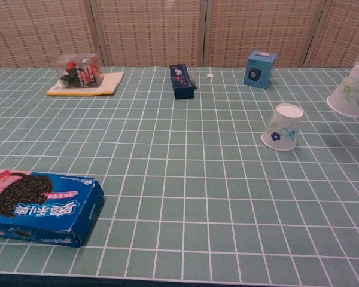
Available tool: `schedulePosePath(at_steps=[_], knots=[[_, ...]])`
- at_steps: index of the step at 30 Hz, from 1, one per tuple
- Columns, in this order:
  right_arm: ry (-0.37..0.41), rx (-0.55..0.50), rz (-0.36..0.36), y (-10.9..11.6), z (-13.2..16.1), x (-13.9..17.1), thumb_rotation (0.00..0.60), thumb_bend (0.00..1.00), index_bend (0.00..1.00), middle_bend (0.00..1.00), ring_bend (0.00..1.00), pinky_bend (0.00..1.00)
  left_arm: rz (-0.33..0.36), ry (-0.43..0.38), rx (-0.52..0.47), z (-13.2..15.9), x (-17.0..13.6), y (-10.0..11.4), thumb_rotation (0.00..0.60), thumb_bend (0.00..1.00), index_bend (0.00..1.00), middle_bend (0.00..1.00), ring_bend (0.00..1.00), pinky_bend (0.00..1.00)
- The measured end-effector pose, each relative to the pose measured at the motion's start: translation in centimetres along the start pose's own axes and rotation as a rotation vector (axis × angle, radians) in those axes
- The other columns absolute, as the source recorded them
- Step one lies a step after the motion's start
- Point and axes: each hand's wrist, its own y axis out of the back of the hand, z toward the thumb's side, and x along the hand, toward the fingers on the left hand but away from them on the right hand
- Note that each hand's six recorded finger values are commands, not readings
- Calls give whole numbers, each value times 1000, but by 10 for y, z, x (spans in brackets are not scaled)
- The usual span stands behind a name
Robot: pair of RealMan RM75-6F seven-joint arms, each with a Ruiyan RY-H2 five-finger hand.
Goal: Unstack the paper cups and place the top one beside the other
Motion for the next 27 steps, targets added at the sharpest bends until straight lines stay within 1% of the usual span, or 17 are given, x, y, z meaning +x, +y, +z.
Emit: schedulePosePath(at_steps=[7, 13, 22, 27], knots=[[-18, -35, 44, -26, -21, -18, 600, 349, 321, 0, 0, 0, -4, 10, -3, -2, 2, -1, 600, 495, 0, 0, 0, 0], [-9, -47, 88, -46, -24, -34, 600, 349, 321, 0, 0, 0, 3, 14, -11, -4, 1, 2, 600, 495, 0, 0, 0, 0], [-3, -49, 113, -59, -22, -50, 600, 349, 321, 0, 0, 0, 4, 9, -9, -3, 0, 2, 600, 495, 0, 0, 0, 0], [2, -43, 120, -61, -20, -54, 600, 349, 321, 0, 0, 0, 3, 12, -11, -4, 0, 2, 600, 495, 0, 0, 0, 0]])
